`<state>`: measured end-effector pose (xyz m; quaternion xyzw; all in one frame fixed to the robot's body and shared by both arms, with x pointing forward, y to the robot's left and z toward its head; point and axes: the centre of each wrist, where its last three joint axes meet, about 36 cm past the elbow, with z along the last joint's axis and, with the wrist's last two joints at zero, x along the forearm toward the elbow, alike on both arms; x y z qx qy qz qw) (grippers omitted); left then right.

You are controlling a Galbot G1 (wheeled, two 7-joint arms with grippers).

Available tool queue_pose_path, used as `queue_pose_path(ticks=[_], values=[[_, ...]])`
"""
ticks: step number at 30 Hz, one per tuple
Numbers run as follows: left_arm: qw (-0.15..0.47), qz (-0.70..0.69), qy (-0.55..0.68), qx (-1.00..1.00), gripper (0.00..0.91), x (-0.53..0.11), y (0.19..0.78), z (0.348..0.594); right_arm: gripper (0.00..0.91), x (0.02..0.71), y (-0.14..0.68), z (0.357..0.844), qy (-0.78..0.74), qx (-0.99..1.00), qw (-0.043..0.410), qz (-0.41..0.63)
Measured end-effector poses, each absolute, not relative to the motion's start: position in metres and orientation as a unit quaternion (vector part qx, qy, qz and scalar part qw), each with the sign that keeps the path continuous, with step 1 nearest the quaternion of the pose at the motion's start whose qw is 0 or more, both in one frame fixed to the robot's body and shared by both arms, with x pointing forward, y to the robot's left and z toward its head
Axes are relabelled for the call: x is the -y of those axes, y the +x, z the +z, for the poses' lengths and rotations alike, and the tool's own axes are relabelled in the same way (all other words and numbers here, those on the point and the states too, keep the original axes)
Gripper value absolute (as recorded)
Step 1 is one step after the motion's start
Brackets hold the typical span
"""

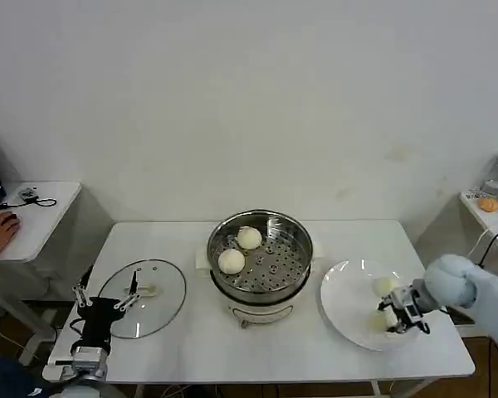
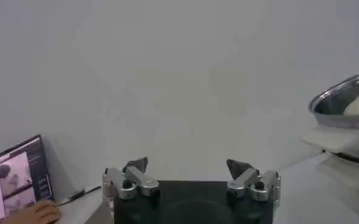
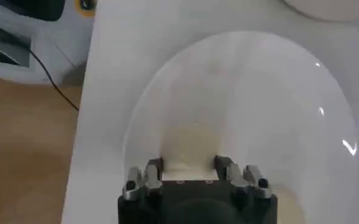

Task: Take steamed baozi put them in steamer then cover it.

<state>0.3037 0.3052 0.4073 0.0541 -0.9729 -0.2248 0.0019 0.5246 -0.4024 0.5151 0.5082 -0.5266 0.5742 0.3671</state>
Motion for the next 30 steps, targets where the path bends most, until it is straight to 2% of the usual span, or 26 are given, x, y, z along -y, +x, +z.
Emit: queue_pose_path(ticks=[9, 17, 24, 30], values=[[0.001, -0.225, 0.053, 0.973, 0.907, -0.308, 0.304, 0.407, 0.595, 0.399, 0.559, 0.603, 0.480, 0.561, 0.317, 0.595], [-0.003, -0.227, 0.054, 0.972, 0.907, -0.308, 0.305, 0.410, 0.595, 0.361, 0.589, 0.672, 0.472, 0.575, 0.253, 0.619], [0.000, -0.231, 0.057, 0.971, 0.907, -0.311, 0.304, 0.410, 0.595, 0.289, 0.614, 0.700, 0.508, 0.554, 0.194, 0.630], [0.003, -0.234, 0.063, 0.970, 0.907, -0.316, 0.300, 0.411, 0.605, 0.223, 0.630, 0.698, 0.553, 0.512, 0.159, 0.638]])
